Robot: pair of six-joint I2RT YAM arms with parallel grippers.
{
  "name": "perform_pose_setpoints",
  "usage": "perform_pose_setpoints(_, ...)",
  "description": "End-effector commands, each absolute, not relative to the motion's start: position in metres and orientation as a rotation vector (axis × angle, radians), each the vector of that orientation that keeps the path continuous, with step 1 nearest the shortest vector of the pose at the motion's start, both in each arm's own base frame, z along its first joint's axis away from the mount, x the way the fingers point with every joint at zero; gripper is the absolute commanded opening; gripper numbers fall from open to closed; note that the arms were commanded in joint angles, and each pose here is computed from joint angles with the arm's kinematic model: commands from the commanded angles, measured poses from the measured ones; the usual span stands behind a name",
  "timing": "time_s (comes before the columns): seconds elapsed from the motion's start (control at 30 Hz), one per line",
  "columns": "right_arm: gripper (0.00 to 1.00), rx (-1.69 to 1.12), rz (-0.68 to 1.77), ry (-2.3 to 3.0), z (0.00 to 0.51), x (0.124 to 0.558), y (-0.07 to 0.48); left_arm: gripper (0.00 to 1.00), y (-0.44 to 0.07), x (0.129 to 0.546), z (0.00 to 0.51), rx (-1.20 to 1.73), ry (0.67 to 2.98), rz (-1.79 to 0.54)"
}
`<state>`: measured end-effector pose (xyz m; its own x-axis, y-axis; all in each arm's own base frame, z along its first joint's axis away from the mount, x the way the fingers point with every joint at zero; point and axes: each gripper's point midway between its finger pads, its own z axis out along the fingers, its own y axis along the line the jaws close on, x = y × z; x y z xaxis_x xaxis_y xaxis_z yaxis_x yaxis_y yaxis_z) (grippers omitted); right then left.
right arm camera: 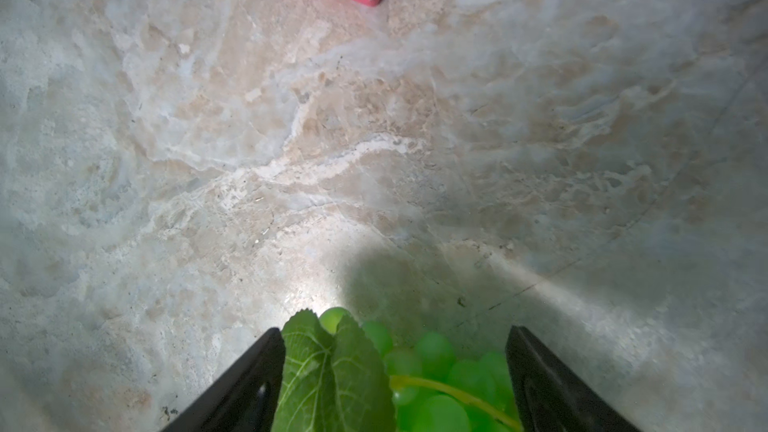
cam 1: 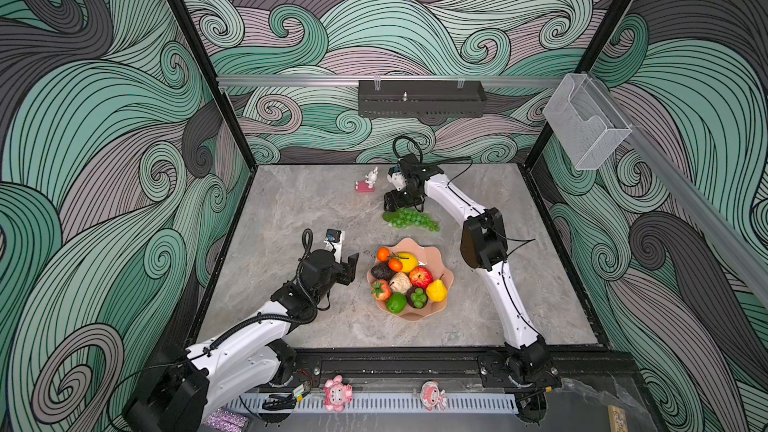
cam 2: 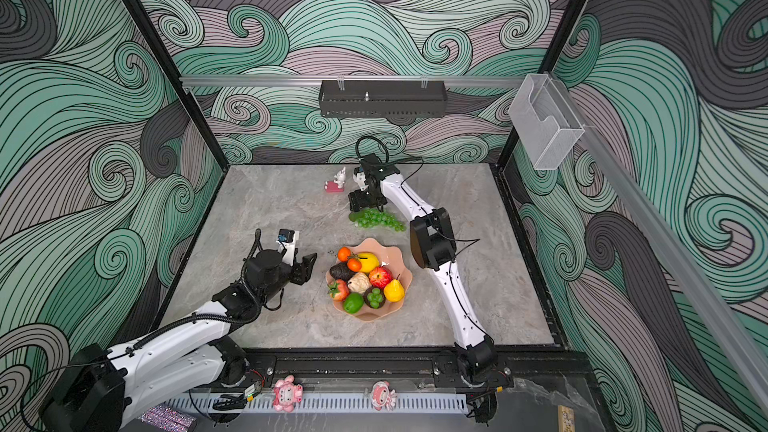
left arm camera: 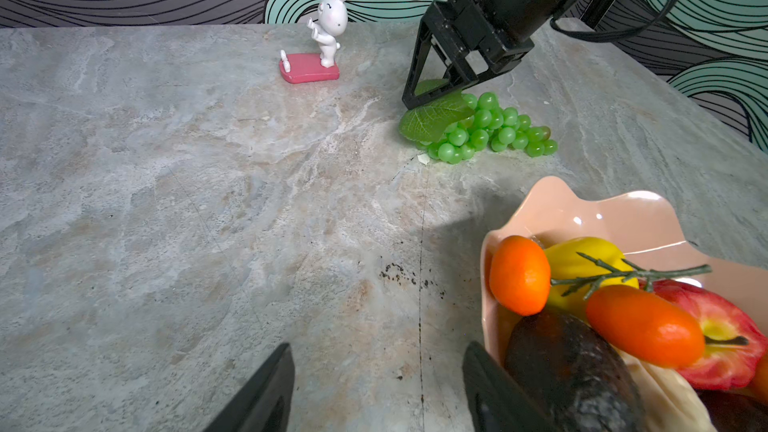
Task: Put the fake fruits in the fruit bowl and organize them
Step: 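Lower the right gripper onto the green grape bunch by its leaf, then close the right gripper on the grape stem and lift the bunch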
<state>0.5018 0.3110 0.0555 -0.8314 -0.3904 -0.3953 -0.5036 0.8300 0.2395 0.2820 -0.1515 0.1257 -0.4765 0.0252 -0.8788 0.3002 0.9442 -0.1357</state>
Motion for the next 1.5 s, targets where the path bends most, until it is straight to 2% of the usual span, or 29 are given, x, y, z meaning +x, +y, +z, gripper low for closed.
perform_pose_setpoints(0.0,0.77,-0.693,0.503,2.688,0.055,0.497,0.316,0.67,-0.150,0.286,0.131,0.224,2.030,-0.327)
perform_pose_setpoints(0.83,0.24,-0.743,0.446,2.632,0.081,0.492,0.320,0.67,-0.154,0.287,0.127,0.244,2.048,-0.329)
perform_pose_setpoints(1.23,0.06,-0.759,0.424,2.564,0.117,0.489,0.323,0.68,-0.155,0.287,0.127,0.252,2.054,-0.330)
perform_pose_setpoints(1.37,0.04,-0.758,0.418,2.535,0.137,0.483,0.321,0.68,-0.154,0.286,0.128,0.252,2.052,-0.329)
perform_pose_setpoints(1.43,0.03,-0.760,0.414,2.525,0.146,0.479,0.319,0.83,-0.153,0.284,0.133,0.248,2.036,-0.335)
perform_pose_setpoints(1.47,0.03,-0.763,0.407,2.518,0.152,0.476,0.319,0.98,-0.151,0.283,0.135,0.241,2.024,-0.335)
